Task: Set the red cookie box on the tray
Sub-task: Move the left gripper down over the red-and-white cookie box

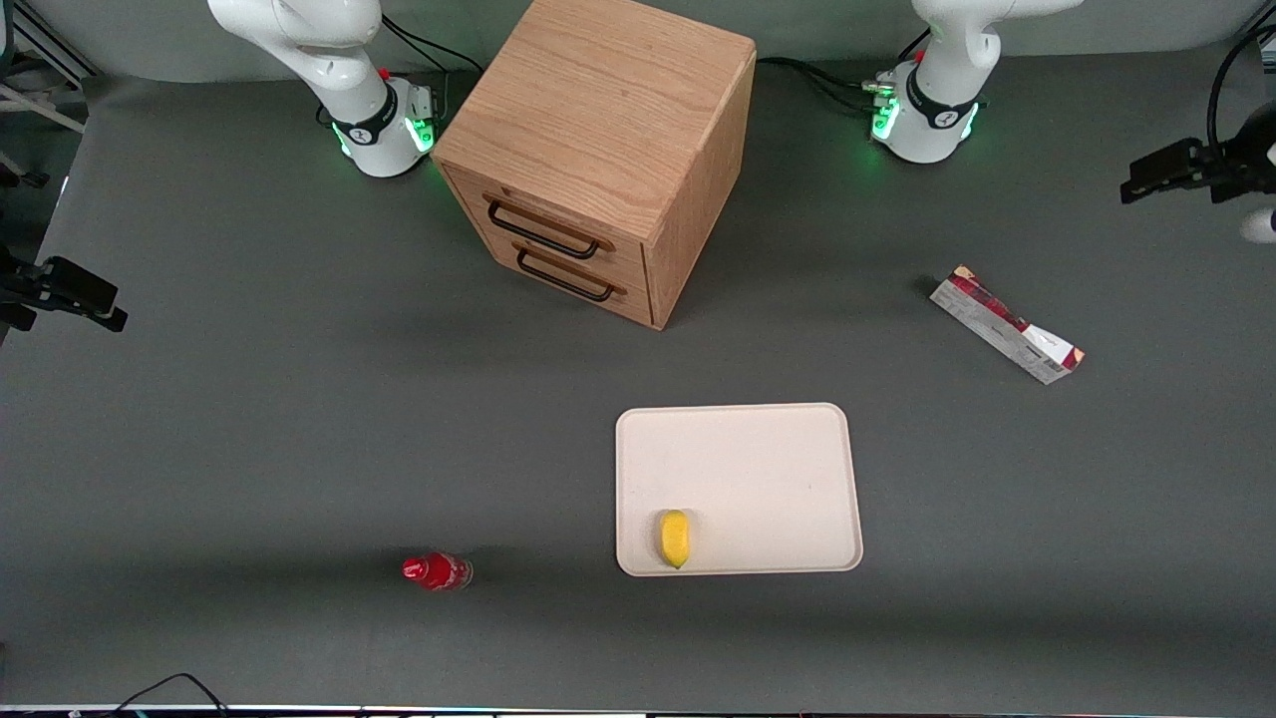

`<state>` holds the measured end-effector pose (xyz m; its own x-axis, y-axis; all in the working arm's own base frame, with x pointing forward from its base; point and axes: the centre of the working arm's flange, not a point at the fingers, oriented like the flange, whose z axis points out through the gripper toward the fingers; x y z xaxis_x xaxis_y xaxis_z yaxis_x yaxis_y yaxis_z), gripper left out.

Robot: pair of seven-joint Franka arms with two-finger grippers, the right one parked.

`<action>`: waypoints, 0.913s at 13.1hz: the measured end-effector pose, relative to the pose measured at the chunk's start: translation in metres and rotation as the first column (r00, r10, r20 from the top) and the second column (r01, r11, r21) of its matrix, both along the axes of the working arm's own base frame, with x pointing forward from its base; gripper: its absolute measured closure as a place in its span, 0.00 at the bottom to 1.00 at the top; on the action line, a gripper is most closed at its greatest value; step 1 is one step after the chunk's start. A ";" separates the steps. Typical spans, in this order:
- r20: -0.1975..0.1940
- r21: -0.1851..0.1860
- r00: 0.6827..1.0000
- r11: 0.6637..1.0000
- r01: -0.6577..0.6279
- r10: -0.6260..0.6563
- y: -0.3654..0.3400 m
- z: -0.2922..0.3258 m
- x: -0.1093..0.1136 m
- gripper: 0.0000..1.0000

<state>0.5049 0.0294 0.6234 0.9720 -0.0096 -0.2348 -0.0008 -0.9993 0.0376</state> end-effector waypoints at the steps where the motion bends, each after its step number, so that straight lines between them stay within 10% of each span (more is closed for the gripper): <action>1: 0.002 0.004 1.000 1.000 0.000 0.000 0.001 -0.002 0.006 0.00; 7: 0.002 0.024 1.000 1.000 -0.011 0.011 0.008 -0.004 0.012 0.00; 12: -0.120 0.071 0.989 0.994 -0.082 0.090 0.055 -0.059 0.000 0.00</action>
